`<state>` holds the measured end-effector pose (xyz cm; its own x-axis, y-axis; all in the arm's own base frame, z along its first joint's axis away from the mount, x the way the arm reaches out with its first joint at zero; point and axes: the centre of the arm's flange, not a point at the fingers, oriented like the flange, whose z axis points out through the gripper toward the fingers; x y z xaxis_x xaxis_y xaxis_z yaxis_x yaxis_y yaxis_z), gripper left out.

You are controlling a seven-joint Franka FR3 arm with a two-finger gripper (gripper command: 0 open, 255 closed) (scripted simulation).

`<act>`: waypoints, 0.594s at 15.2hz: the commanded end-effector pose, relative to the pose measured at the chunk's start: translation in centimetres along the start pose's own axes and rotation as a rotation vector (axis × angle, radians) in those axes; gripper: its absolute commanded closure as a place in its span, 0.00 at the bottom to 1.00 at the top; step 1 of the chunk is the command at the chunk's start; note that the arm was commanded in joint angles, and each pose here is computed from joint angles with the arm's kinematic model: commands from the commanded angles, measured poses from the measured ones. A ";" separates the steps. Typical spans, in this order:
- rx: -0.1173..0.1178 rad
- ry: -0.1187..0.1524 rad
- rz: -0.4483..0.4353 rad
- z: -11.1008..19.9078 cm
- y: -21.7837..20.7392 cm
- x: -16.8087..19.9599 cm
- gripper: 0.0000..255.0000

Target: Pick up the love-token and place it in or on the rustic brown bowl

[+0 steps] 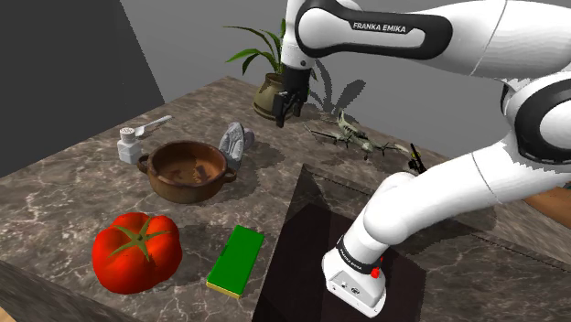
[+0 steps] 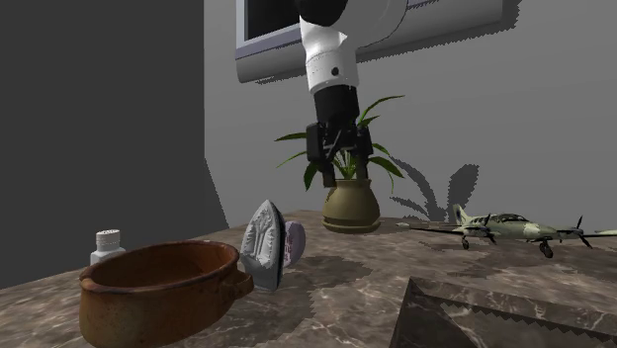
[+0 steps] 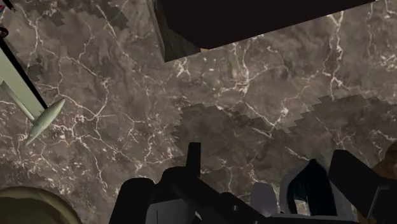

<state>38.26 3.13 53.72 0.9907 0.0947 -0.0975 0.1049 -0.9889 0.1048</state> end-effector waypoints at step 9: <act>0.063 0.014 -0.027 1.7 -2.1 12.4 0.00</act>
<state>48.94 5.72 50.81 0.9890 0.1198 -0.0864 0.1241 -0.9912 0.0467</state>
